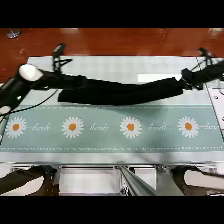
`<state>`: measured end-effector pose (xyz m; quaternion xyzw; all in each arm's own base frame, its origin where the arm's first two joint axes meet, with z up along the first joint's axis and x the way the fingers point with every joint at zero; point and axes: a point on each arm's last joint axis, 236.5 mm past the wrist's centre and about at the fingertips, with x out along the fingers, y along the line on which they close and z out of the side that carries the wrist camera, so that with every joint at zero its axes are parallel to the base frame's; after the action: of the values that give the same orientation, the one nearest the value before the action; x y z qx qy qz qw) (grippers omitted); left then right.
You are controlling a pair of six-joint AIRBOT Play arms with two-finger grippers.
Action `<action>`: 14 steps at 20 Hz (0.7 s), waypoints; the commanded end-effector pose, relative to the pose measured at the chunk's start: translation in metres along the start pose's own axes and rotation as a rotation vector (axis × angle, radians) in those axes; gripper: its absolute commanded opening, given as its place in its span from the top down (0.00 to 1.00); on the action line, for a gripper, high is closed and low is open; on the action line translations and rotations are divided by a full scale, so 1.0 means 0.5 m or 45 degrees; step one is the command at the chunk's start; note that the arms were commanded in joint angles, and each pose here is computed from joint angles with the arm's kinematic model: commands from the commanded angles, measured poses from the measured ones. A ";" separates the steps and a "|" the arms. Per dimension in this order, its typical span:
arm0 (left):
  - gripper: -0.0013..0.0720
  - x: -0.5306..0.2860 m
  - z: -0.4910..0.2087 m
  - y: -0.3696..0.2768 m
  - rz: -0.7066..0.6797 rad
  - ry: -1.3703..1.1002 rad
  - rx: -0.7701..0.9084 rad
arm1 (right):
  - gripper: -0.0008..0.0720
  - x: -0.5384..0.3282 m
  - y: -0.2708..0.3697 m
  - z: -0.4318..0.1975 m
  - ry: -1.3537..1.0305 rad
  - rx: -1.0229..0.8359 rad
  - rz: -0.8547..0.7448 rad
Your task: Fold the shirts.
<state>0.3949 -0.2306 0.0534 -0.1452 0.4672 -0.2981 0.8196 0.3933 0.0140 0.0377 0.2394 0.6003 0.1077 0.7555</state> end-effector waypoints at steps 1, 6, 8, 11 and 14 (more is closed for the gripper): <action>0.96 0.084 -0.008 -0.094 0.031 0.097 0.207 | 0.95 -0.096 0.022 -0.114 -0.172 -0.070 -0.083; 0.96 0.269 -0.083 -0.240 -0.046 0.273 0.258 | 0.95 -0.192 0.088 -0.246 -0.409 -0.052 -0.064; 0.96 0.328 -0.141 -0.291 -0.082 0.354 0.259 | 0.95 -0.218 0.103 -0.267 -0.459 -0.056 -0.061; 0.96 0.376 -0.242 -0.385 -0.236 0.485 0.141 | 0.95 -0.225 0.109 -0.277 -0.468 -0.057 -0.058; 0.96 0.390 -0.342 -0.455 -0.328 0.613 0.112 | 0.95 -0.228 0.111 -0.263 -0.503 -0.056 -0.050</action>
<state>0.2946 -0.4884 -0.0383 -0.0704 0.5775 -0.4221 0.6952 0.2454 0.0407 0.1362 0.2225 0.4565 0.0604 0.8593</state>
